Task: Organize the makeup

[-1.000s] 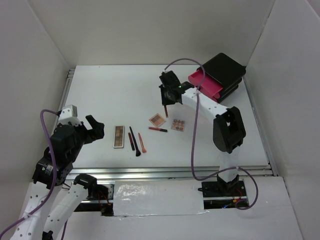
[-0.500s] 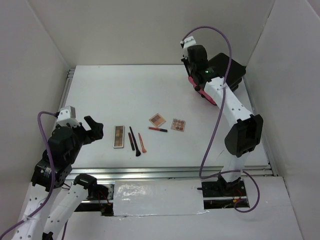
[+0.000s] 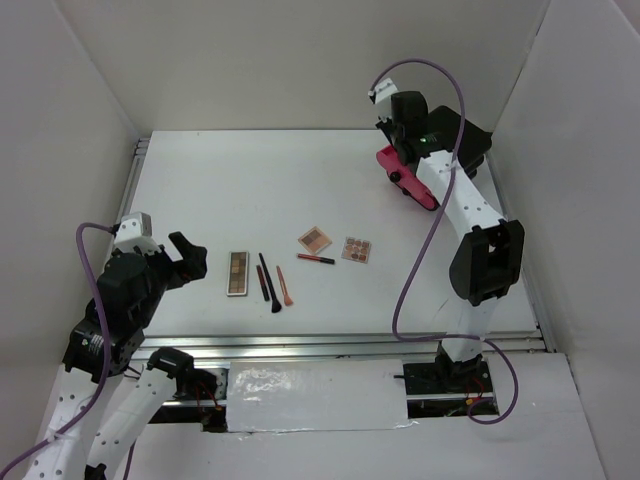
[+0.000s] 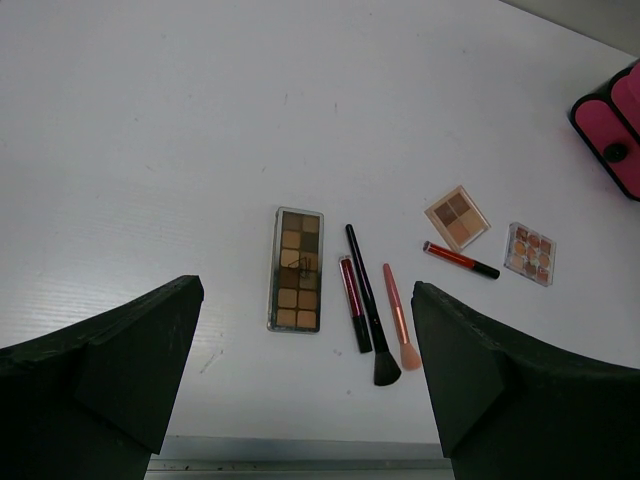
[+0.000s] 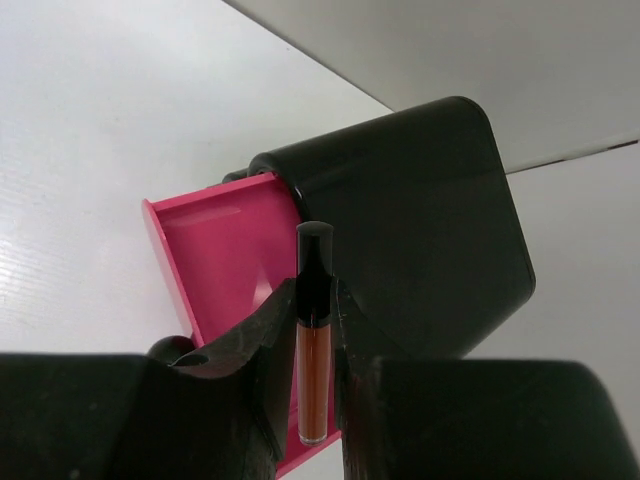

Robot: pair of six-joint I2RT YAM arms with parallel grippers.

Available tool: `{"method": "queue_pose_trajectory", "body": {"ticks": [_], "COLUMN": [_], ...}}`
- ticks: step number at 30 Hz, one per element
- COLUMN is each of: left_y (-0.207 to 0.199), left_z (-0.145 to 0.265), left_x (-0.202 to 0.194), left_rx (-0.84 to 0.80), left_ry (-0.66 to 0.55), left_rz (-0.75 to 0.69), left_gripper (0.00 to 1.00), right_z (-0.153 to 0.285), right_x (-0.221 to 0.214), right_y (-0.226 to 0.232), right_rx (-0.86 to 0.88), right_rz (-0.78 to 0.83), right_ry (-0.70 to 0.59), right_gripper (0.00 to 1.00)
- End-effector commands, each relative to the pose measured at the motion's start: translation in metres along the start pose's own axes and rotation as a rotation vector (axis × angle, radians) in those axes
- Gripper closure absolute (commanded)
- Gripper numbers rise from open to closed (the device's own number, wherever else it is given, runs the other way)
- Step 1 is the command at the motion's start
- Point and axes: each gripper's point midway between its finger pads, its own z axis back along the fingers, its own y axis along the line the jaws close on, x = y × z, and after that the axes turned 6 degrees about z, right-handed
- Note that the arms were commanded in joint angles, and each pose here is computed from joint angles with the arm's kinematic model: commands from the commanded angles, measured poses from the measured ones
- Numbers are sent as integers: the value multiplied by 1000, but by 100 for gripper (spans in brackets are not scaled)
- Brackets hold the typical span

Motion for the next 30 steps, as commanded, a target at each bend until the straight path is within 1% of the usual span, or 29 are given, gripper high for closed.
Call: {"method": "queue_pose_trajectory", "body": {"ticks": [1,5,9,14,17,19,23,24,25,27,28,29,30], "left_y": [-6,-6,-6,-6,-7,-7,-7,-7,-8,-7,-7,-7,-7], "left_z": [-3,-2,-3,-3,-4,-5,-5,-5,-5,-5,-5,-5,-5], "left_x": [5,6,6,6,5,4,4,4,4,3,4,4,5], "left_rx": [-26,-26,-24,-23,-24,-25,-26,-28,-29,-25,-24,-23,-25], "left_ry": [-20,-22,-21,-20,-13,-10,-10,-10,-10,-7,-7,-9,-12], "left_rz": [-9,-7,-7,-9,-12,-12,-12,-14,-14,-15,-15,-14,-14], "left_gripper": [1,1,1,1,1,1,1,1,1,1,0,1,1], "right_z": [0,-2,-1,-6,-6,-4,16,20,26,36,40,45,48], "right_x": [12,-1,-9,-25,-27,-23,6,12,22,37,38,44,46], "right_y": [-8,-3,-1,6,4,-1,-19,-23,-28,-36,-30,-24,-17], "right_rx": [13,45,41,41,29,13,4,-4,-10,-6,15,24,39], "right_rz": [12,17,7,-7,-19,-33,-95,-107,-111,-125,-147,-176,-213], "right_ry": [-49,-23,-10,18,26,18,-54,-70,-92,-124,-117,-124,-124], "right_gripper": [91,89,82,78,72,58,49,33,31,36,39,49,53]}}
